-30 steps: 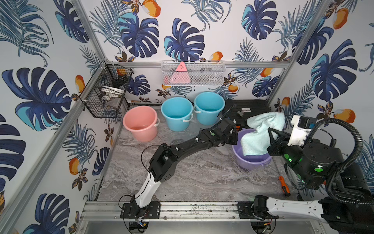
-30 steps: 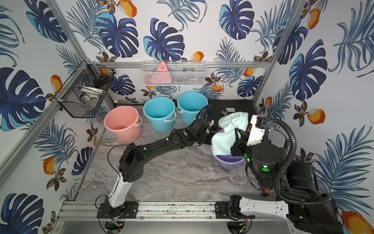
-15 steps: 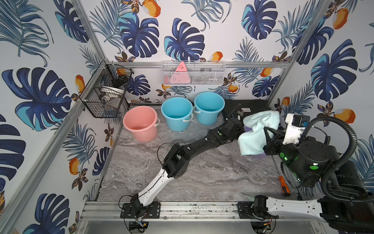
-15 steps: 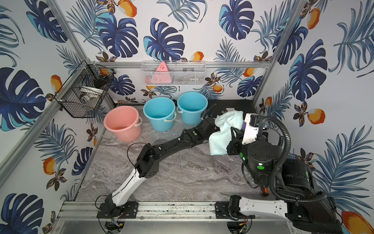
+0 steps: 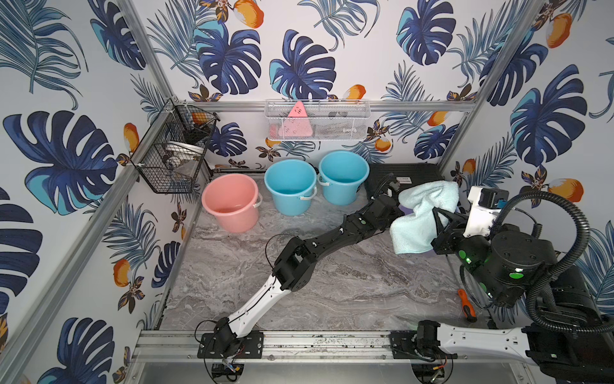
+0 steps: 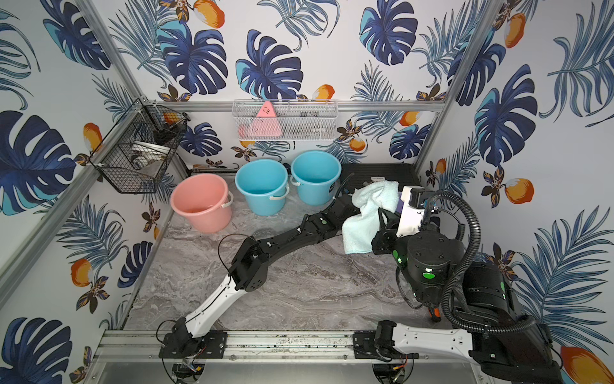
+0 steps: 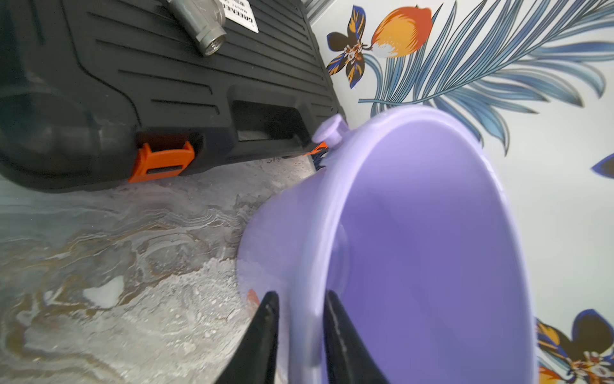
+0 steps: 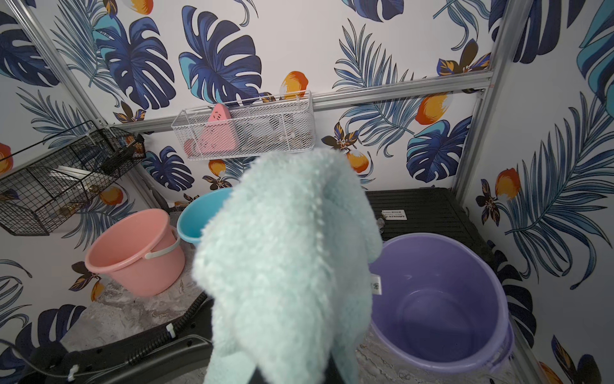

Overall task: Wipe the inside of the bucket with a cloth
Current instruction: Place the bucket at the center of the board.

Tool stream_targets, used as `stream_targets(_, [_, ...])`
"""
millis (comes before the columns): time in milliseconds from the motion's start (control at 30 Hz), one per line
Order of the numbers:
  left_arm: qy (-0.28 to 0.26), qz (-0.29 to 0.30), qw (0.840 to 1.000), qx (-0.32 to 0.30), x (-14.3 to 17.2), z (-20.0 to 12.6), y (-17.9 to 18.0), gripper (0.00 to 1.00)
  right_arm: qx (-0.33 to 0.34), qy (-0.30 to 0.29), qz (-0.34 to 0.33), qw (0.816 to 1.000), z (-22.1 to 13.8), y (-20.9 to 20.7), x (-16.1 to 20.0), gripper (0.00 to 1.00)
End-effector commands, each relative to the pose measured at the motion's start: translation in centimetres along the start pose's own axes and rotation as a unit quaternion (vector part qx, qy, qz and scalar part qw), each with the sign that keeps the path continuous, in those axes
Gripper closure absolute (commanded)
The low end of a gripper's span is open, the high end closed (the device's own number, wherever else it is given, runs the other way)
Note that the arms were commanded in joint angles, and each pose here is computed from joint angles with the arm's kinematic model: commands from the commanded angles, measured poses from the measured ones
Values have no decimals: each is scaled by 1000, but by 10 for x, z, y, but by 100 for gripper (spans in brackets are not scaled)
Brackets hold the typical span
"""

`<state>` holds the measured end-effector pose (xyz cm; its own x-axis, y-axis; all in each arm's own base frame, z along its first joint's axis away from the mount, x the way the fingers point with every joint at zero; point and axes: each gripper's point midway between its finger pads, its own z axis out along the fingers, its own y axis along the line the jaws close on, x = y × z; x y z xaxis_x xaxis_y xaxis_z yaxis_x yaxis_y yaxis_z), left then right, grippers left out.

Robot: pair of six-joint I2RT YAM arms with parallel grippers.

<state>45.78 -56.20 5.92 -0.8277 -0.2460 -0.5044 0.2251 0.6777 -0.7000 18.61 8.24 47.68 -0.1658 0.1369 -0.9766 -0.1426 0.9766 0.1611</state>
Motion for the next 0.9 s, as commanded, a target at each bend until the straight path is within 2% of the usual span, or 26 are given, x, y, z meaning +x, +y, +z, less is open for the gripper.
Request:
stream_targets(0, [-20,-14,999,37,-11,0,-17,63,1,-9,16,1000,-2,-2,-6,100])
stream_targets(233, [-17,-7,998,64,-12,-4,-31,54,-1,-8,19,1000,-2,-2,-5,100])
stream_targets(467, [-16,12,996,91,-18,-14,-49,38,-2,-7,20,1000,-1,0,-5,100])
stream_targets(567, [-16,28,995,95,-24,-24,-58,34,-2,-4,18,1000,0,2,-3,100])
stream_targets(700, [-20,52,996,69,-35,-44,-58,33,1,4,13,1000,3,5,3,100])
stream_targets(867, [-13,63,998,14,-48,-75,-29,35,13,8,2,1000,10,9,16,100])
